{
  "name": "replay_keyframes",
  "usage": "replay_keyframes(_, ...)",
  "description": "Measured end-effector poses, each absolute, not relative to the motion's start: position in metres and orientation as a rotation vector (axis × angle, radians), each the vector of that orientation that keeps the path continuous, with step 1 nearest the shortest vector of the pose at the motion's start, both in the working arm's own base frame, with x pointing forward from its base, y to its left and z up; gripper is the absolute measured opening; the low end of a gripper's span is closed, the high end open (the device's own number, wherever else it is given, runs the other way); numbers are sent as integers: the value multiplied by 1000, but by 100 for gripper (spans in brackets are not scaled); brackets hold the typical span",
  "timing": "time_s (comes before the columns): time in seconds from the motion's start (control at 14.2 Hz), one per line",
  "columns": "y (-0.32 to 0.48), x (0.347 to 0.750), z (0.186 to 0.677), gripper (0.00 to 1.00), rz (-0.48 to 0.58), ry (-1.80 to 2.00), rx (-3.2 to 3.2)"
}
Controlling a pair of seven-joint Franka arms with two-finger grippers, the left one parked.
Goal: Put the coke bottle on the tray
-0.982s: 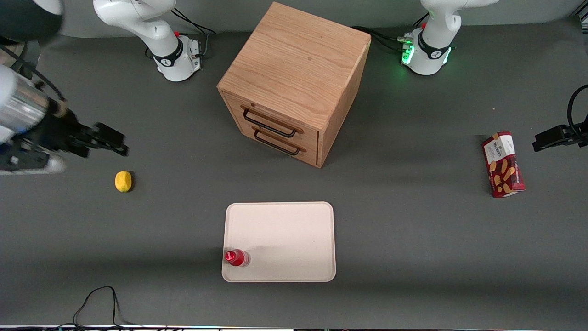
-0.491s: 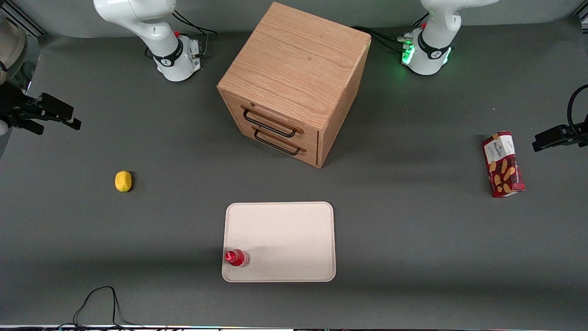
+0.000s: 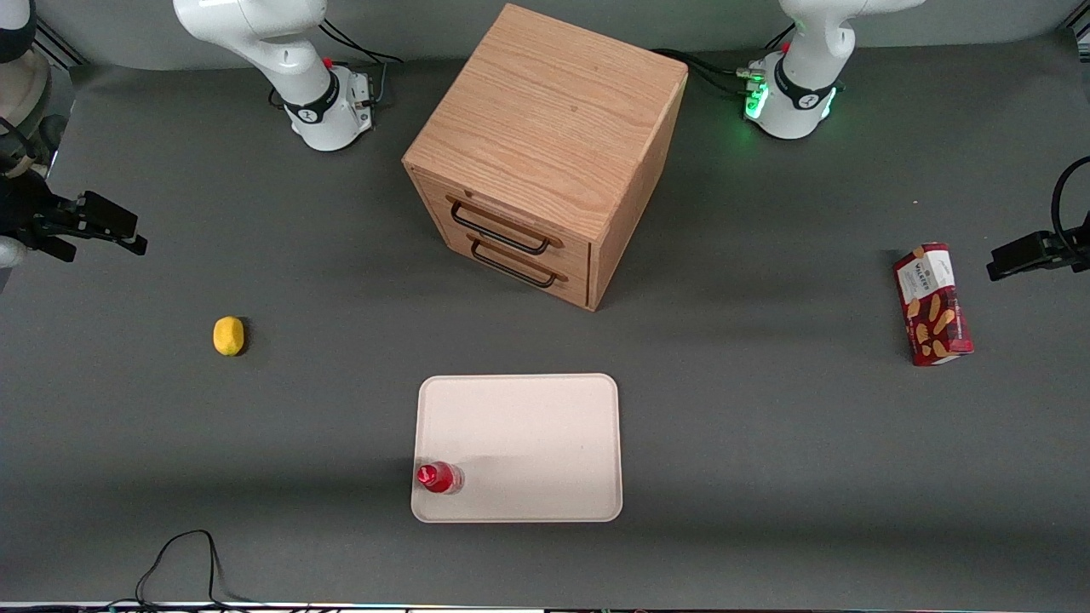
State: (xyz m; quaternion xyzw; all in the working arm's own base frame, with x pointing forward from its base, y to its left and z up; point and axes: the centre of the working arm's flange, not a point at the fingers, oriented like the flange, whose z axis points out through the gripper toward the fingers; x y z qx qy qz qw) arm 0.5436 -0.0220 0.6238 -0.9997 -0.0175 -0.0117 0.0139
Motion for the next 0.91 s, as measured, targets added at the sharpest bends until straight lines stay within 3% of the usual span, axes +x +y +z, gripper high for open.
replay_keyframes(0.91, -33, 547, 628, 100, -54, -66, -3117)
